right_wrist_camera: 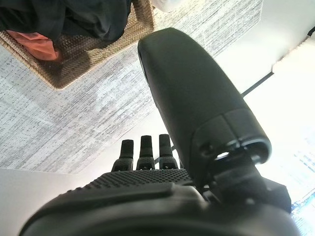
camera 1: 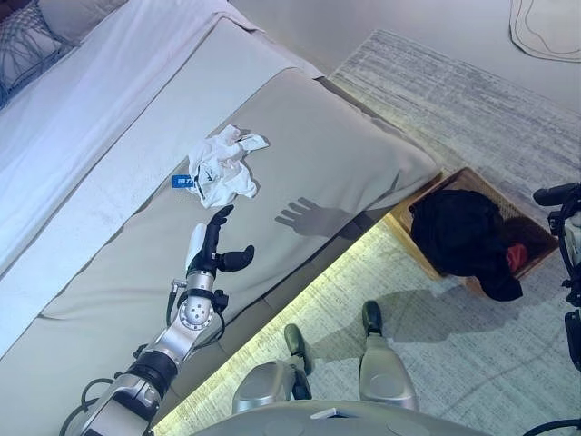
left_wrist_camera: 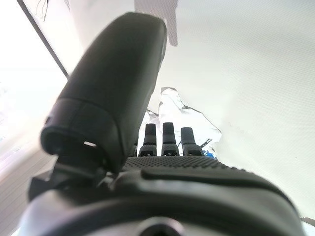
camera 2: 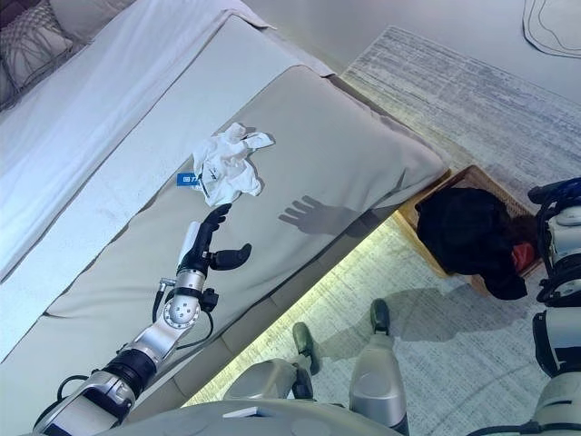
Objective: Pick up the clothes from the bed and place them into the basket
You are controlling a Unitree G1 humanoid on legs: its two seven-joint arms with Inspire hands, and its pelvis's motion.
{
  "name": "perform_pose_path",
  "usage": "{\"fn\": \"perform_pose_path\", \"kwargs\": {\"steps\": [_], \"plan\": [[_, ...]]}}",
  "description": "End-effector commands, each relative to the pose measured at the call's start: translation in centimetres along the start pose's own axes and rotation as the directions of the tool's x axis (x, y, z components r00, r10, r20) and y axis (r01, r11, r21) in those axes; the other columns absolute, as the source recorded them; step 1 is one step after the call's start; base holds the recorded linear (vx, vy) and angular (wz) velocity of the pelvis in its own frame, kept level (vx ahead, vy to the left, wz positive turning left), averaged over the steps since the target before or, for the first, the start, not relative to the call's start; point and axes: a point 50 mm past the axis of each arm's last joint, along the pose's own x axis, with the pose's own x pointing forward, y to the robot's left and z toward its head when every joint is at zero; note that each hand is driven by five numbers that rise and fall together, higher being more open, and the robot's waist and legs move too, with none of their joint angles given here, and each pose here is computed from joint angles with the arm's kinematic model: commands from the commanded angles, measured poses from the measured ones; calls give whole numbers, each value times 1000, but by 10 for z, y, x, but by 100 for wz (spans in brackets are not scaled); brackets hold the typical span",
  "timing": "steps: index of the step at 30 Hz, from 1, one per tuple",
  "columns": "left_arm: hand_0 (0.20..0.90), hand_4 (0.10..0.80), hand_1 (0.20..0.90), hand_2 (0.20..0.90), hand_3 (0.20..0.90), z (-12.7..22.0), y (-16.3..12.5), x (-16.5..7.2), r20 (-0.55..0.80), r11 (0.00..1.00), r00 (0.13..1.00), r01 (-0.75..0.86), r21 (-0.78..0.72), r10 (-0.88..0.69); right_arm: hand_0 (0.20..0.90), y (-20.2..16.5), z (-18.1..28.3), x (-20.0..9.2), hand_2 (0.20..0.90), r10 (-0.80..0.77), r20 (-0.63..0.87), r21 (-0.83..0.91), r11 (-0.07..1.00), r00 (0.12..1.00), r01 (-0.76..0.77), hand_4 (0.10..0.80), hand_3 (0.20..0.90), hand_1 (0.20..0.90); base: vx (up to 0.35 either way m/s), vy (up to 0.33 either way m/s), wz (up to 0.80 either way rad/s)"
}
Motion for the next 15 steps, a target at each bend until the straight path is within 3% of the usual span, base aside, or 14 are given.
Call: {"fn": "perform_pose_path", "kwargs": {"steps": [1,5,15], "plan": [[900,800,900,900,900,14,27,9,110,994,988,-110,9,109,900,-11,59,-3,900,-51,255,50,998,966,39,800,900,900,0,0,0],[900,800,900,900,900,7,34,9,62,989,987,-150,6,149,900,24,67,-17,900,110,316,8,993,942,-119,800,900,900,8,-41,3],[900,800,900,900,900,-15,51,2,-56,966,965,-257,-1,257,900,84,101,-64,900,266,536,-64,959,801,-275,800,900,900,32,-69,16]]}}
